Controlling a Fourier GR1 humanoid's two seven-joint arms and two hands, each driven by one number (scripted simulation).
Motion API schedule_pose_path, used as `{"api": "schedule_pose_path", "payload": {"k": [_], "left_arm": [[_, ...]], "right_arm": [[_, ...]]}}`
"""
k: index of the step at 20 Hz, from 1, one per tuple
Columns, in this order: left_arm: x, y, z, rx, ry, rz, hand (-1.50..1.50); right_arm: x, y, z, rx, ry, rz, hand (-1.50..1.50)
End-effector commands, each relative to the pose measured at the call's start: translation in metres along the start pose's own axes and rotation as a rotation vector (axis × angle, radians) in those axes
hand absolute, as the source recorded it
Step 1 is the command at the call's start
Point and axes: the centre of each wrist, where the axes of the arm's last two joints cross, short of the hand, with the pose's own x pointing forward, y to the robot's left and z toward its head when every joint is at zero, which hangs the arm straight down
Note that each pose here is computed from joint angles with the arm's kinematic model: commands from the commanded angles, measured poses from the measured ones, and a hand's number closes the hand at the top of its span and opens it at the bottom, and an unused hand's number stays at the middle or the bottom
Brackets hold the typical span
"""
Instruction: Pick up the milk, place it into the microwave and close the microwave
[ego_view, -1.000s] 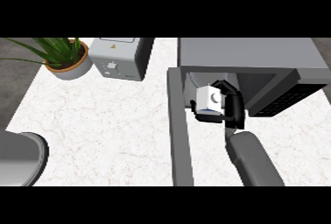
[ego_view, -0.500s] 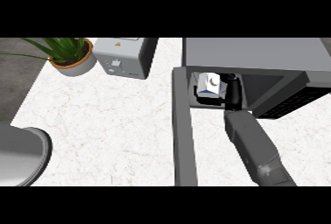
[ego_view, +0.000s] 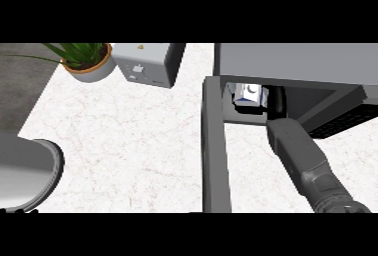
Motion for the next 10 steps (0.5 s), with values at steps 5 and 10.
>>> {"api": "schedule_pose_path", "payload": {"k": [5, 10], "left_arm": [[-0.006, 0.003, -0.006, -0.014, -0.001, 0.021, -1.50], [-0.004, -0.001, -0.007, -0.018, 0.002, 0.027, -1.50]], "right_arm": [[0.004, -0.015, -0.016, -0.023, -0.126, 0.189, 1.50], [0.018, -0.022, -0.035, -0.093, -0.132, 0.158, 1.50]]}}
